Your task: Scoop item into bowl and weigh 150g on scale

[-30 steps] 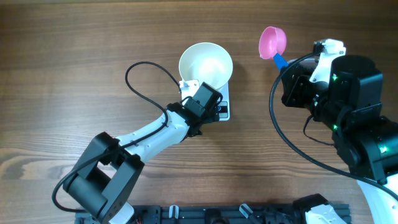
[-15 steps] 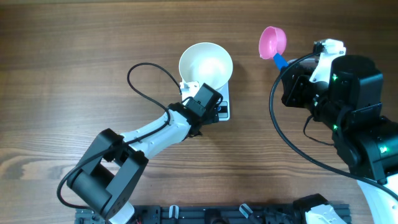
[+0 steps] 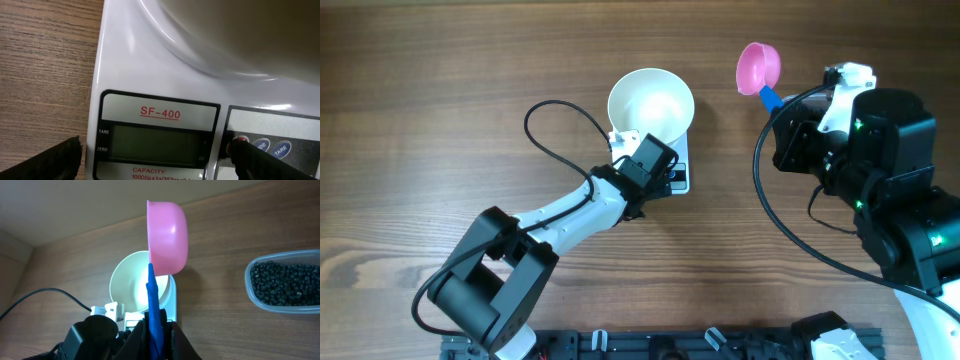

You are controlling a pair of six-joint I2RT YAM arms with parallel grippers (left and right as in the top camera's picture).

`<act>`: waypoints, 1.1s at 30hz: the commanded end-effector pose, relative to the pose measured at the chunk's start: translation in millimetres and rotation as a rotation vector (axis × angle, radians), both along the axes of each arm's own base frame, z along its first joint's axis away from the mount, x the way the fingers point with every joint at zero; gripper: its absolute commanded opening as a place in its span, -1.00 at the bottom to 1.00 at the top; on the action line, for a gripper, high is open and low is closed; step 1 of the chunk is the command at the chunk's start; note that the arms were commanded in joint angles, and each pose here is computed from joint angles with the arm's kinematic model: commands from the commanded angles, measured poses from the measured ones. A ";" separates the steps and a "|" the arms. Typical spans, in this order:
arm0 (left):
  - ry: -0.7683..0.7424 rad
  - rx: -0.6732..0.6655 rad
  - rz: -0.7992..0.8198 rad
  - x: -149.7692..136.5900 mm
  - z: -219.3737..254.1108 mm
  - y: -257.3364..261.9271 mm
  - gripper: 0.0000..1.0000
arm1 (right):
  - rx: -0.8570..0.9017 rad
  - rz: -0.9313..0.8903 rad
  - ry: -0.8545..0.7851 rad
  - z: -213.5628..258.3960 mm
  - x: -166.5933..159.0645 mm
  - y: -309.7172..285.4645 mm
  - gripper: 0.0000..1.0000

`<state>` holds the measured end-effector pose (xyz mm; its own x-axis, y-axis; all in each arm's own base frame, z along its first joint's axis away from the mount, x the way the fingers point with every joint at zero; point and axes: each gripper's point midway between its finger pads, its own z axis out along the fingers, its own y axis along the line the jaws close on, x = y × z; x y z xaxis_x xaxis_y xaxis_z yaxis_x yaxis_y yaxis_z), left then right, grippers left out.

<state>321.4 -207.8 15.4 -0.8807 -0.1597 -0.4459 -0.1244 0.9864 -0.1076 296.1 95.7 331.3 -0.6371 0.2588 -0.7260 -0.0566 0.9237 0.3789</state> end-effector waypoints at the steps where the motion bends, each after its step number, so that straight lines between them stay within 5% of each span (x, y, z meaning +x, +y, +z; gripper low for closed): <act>1: 0.018 0.029 0.020 -1.6 -13.2 6.1 1.00 | -0.007 0.016 -0.021 6.4 1.3 0.8 -0.91; 19: 0.026 0.036 0.020 -2.6 -17.1 7.0 1.00 | -0.007 0.016 -0.022 6.5 1.3 0.8 -0.91; 33: -0.077 -0.056 0.018 -3.7 53.3 6.3 1.00 | -0.007 0.016 -0.021 6.3 1.2 0.9 -0.91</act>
